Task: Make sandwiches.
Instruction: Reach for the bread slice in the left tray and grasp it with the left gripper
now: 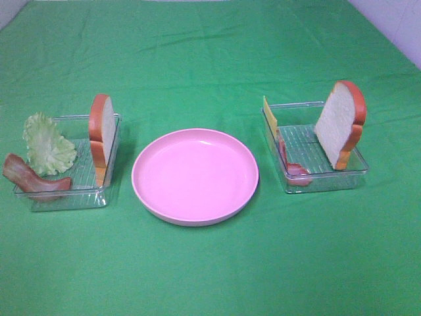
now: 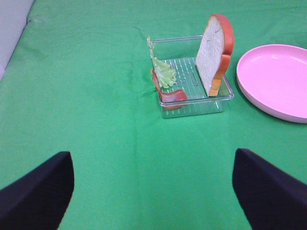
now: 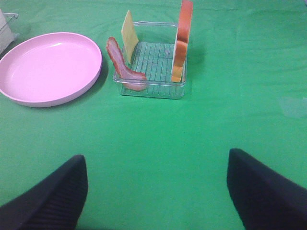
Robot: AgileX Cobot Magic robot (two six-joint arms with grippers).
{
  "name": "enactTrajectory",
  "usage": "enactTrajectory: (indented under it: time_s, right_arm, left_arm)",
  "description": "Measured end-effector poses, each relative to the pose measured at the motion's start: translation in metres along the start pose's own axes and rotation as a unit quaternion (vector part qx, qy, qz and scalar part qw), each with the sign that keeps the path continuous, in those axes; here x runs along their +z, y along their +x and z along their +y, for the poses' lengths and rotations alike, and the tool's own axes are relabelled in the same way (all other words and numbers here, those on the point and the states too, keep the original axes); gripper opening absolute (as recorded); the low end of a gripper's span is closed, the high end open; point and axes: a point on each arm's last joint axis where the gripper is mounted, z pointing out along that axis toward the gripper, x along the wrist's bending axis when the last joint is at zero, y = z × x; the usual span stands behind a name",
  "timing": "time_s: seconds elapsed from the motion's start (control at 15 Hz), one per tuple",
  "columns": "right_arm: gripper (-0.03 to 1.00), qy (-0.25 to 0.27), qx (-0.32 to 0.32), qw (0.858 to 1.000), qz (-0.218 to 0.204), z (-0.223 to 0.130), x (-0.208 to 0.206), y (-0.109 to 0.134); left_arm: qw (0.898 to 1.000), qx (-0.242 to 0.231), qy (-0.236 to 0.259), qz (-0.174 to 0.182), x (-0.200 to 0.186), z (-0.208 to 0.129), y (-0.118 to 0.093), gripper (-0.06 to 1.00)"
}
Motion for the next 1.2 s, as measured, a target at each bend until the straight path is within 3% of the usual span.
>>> enactTrajectory:
  time_s: [1.2]
  right_arm:
    - [0.75,0.0,0.0,1.0,0.0,0.0,0.0,0.0]
  left_arm:
    - [1.0,0.0,0.0,0.0,0.0,0.0,0.0,0.85]
